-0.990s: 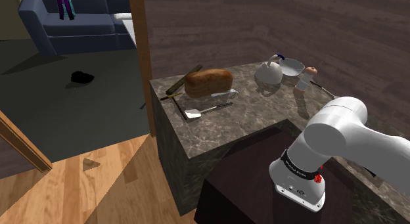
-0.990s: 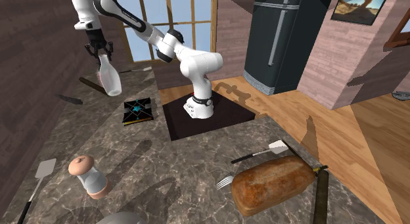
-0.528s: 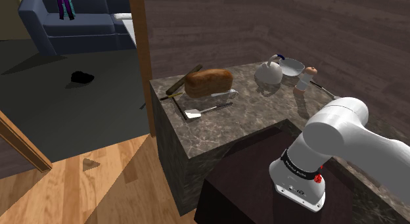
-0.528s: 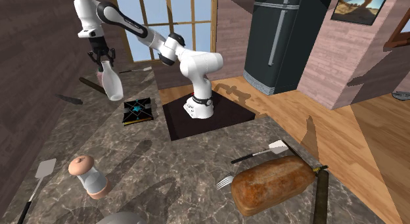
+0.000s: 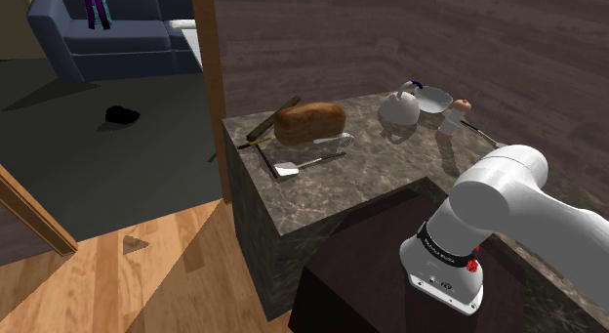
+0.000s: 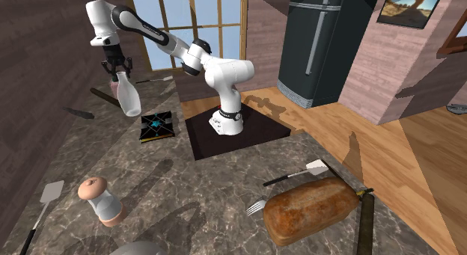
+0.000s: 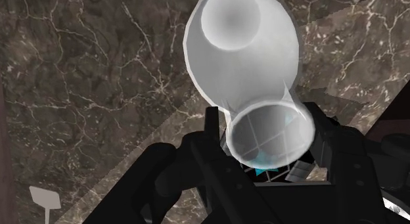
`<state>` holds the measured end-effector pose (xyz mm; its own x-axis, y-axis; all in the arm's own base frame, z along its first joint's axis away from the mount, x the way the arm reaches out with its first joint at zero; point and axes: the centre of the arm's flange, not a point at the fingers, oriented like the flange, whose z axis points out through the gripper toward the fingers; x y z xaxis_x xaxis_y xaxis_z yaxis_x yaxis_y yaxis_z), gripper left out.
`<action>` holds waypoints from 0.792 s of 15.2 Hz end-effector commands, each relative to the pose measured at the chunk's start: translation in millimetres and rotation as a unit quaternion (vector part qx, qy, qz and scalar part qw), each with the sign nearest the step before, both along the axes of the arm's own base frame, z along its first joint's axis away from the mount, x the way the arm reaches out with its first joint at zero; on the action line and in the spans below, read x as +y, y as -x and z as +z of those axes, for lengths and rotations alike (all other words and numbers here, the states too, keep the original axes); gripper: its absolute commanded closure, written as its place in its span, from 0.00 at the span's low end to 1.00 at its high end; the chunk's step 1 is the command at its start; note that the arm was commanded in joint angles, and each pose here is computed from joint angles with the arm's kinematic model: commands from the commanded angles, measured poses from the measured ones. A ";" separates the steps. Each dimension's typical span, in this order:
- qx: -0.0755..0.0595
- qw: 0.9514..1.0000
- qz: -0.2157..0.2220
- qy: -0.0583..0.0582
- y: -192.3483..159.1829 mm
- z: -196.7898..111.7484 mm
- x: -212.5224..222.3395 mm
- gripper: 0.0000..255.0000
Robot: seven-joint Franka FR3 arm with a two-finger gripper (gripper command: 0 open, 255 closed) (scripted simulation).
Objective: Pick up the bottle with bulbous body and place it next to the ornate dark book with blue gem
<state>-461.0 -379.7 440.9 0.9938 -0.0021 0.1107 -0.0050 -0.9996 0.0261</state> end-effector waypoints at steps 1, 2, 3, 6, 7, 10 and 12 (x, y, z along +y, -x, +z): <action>0.000 1.000 0.000 0.000 0.0 0.2 0.0 1.00; 0.000 1.000 0.000 0.000 0.0 0.2 0.0 0.00; 0.000 1.000 0.000 0.000 0.0 0.2 0.1 0.00; 0.000 1.000 0.000 0.000 0.0 0.2 0.1 0.00; 0.000 1.000 0.000 0.000 0.0 0.2 0.1 0.00; 0.000 1.000 0.000 0.000 4.4 39.5 1.1 0.00; 0.000 1.000 0.000 0.000 5.5 49.8 1.4 0.00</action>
<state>-465.2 -379.2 484.3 0.9940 -0.0022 0.1097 -0.0051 -0.9996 0.0265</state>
